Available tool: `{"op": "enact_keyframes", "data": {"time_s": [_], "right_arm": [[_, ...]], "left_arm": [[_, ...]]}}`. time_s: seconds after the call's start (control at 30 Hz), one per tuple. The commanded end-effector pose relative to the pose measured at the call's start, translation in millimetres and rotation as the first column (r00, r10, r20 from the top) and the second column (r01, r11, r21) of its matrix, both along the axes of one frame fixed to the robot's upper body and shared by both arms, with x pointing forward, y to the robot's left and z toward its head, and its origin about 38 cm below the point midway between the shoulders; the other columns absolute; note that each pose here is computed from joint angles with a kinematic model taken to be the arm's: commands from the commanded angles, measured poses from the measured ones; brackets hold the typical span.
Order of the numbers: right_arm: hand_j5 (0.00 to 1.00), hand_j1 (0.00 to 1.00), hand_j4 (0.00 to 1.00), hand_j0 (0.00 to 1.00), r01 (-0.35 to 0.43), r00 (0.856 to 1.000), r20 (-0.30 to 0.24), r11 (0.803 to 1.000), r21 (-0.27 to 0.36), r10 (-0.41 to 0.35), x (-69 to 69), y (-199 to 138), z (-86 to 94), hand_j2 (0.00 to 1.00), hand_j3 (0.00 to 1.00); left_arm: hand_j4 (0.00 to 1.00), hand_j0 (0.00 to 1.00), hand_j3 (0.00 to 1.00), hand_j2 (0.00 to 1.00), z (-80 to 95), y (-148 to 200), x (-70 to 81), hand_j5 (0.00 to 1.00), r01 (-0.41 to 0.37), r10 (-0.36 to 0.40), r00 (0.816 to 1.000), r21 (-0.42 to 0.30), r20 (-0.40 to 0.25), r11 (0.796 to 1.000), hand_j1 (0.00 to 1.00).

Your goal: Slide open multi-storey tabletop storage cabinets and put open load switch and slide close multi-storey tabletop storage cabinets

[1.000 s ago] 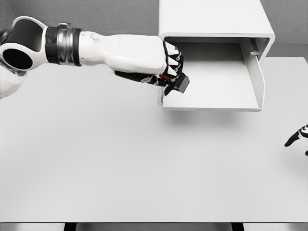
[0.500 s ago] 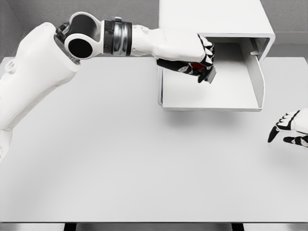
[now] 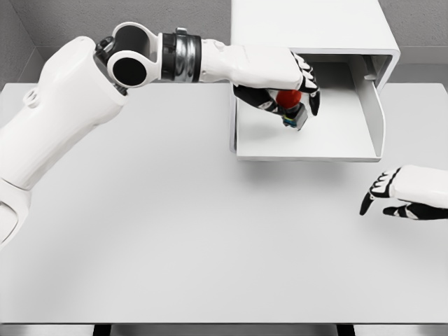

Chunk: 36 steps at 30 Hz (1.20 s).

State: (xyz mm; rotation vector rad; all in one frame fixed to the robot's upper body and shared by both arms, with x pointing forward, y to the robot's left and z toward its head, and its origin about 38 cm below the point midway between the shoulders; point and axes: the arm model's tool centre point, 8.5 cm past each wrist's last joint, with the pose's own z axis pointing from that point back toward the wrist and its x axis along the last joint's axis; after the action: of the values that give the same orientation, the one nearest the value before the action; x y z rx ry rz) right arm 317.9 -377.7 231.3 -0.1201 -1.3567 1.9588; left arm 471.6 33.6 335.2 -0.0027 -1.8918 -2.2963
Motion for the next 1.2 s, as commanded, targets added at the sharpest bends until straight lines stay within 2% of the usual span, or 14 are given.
{"op": "enact_keyframes", "data": {"time_s": [0.0,0.1,0.13,0.3,0.47,0.53,0.6,0.7,0.8,0.87,0.93,0.97,1.03,1.17], "right_arm": [[0.58,0.58,0.58,0.58,-0.001,1.000,-0.015,1.000,0.006,0.001,-1.2,1.5,-4.0,0.58,0.58],[0.58,0.58,0.58,0.58,-0.002,1.000,-0.010,1.000,0.012,0.002,-0.4,2.9,-3.9,0.58,0.58],[0.58,0.58,0.58,0.58,-0.006,1.000,0.010,1.000,0.015,0.005,2.8,5.1,-0.3,0.58,0.58],[0.59,0.59,0.59,0.59,-0.039,0.999,0.035,0.999,0.020,0.039,11.8,17.5,5.0,0.59,0.59],[0.60,0.60,0.60,0.60,-0.044,0.997,0.058,0.999,0.028,0.043,15.8,20.2,11.3,0.60,0.60],[0.60,0.60,0.60,0.60,-0.046,0.997,0.067,0.998,0.032,0.044,17.3,21.4,13.7,0.60,0.60],[0.61,0.61,0.61,0.61,-0.048,0.996,0.080,0.998,0.039,0.045,19.7,23.0,17.1,0.61,0.61],[0.61,0.61,0.61,0.61,-0.049,0.995,0.091,0.998,0.042,0.045,21.9,23.9,19.4,0.61,0.61],[0.61,0.61,0.61,0.61,-0.048,0.995,0.093,0.998,0.048,0.043,23.0,24.7,18.9,0.61,0.61],[0.61,0.61,0.61,0.61,-0.049,0.994,0.102,0.998,0.050,0.044,24.7,25.4,21.5,0.61,0.61],[0.62,0.62,0.62,0.62,-0.045,0.994,0.103,0.998,0.051,0.040,26.1,24.6,21.4,0.62,0.62],[0.62,0.62,0.62,0.62,-0.047,0.993,0.107,0.998,0.048,0.041,27.1,25.1,22.4,0.62,0.62],[0.63,0.63,0.63,0.63,-0.068,0.992,0.107,0.997,0.042,0.063,31.6,33.5,19.7,0.63,0.63],[0.63,0.63,0.63,0.63,-0.072,0.992,0.106,0.996,0.045,0.067,36.3,36.6,18.1,0.63,0.63]], "left_arm": [[0.92,0.92,0.92,0.92,1.2,-2.3,-0.3,0.92,0.003,-0.003,1.000,-0.012,-0.009,1.000,0.92],[0.96,0.96,0.96,0.96,0.5,-6.4,-1.4,0.96,0.009,-0.009,1.000,-0.009,-0.007,1.000,0.96],[0.96,0.96,0.96,0.96,0.5,-8.5,-2.2,0.96,0.012,-0.012,1.000,-0.009,-0.005,1.000,0.96],[1.00,1.00,1.00,1.00,8.9,-6.3,-5.1,1.00,0.023,-0.023,1.000,-0.028,0.000,0.999,1.00],[1.00,1.00,1.00,1.00,38.9,66.4,-17.0,1.00,0.003,-0.005,1.000,-0.100,-0.025,0.995,1.00],[1.00,1.00,1.00,1.00,51.7,112.4,-17.9,1.00,-0.061,0.058,0.998,-0.110,-0.024,0.992,1.00],[1.00,1.00,1.00,1.00,51.6,159.3,-15.6,1.00,-0.150,0.145,0.988,-0.101,-0.051,0.984,1.00],[1.00,1.00,1.00,1.00,9.4,234.3,-15.1,1.00,-0.321,0.316,0.939,-0.017,-0.135,0.947,1.00],[1.00,1.00,1.00,1.00,-56.0,264.0,-14.2,1.00,-0.402,0.404,0.877,0.062,-0.260,0.913,1.00],[1.00,1.00,1.00,1.00,-60.2,262.6,-14.8,1.00,-0.399,0.402,0.876,0.069,-0.265,0.914,1.00],[1.00,1.00,1.00,1.00,-73.5,260.7,-17.9,1.00,-0.389,0.401,0.873,0.100,-0.279,0.916,1.00],[1.00,1.00,1.00,1.00,-86.3,256.2,-21.1,1.00,-0.377,0.395,0.872,0.119,-0.288,0.919,1.00],[1.00,1.00,1.00,1.00,-90.0,245.5,-19.8,1.00,-0.360,0.377,0.880,0.114,-0.289,0.926,1.00],[1.00,1.00,1.00,1.00,-90.2,247.5,-19.8,1.00,-0.364,0.382,0.878,0.117,-0.288,0.924,1.00]]}}
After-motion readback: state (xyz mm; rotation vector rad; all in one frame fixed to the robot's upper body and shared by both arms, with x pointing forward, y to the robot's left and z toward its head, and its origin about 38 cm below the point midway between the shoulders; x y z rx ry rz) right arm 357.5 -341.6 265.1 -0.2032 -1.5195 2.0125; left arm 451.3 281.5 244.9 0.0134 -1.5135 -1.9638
